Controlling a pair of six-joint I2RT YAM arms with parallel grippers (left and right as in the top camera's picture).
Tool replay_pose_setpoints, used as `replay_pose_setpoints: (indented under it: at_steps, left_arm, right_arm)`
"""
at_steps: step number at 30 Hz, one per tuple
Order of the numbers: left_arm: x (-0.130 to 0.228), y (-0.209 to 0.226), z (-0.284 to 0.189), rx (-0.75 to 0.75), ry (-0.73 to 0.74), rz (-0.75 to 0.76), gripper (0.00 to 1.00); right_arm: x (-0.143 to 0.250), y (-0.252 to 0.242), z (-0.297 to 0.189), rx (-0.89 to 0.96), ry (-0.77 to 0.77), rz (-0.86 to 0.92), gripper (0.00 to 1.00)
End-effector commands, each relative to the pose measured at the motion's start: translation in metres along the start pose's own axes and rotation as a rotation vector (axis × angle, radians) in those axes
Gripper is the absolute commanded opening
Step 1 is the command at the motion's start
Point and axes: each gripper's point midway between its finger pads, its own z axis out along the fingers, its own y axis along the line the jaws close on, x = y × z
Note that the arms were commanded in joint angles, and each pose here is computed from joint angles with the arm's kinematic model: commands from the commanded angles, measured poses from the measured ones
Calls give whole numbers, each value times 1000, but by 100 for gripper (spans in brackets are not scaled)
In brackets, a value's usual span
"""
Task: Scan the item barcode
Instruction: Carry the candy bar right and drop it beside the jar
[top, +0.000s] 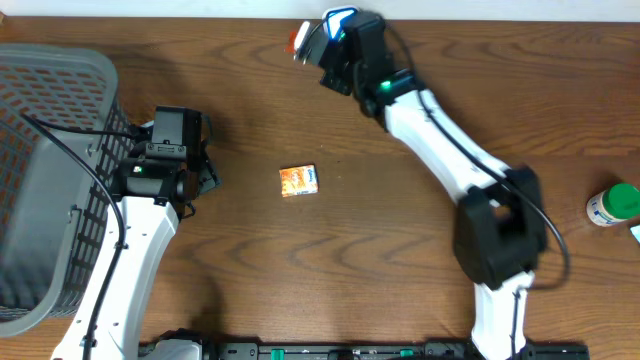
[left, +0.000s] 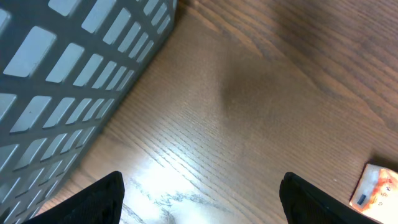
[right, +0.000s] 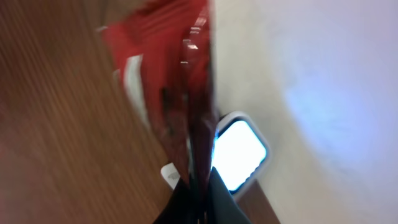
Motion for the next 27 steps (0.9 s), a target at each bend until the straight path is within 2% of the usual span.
replay_pose_setpoints:
  at_steps: [1,6,10,12,17,20,21,26,27]
  left_arm:
    - [1,1,1,-6,4,-10,80]
    - [1,1,1,-6,4,-10,80]
    - [1,1,1,-6,4,-10,80]
    - [1,1,1,-6,4,-10,81]
    - [1,1,1,-6,4,-10,80]
    - [1,1,1,-6,4,-10,80]
    - [1,1,1,-6,4,-10,80]
    - [1,1,1,-6,4,-10,80]
    - [1,1,1,-6,4,-10,80]
  right_arm:
    - [-38,-8,-48,-53,-91,143,1]
    - [-40,-31,-98,-29,-71,215,1]
    - [-15,-62,-123,36,-11,317,1]
    - [15,-93,-135,138,60,369,1]
    - [122,-175,-180,496,362,450,1]
    - [188,-201,-213,608,533,506,1]
    - [230,-215,-238,681,642,545,1]
    - [330,-230,-293,808,858,659,2]
    - [366,-225,-310,830,922,702,1]
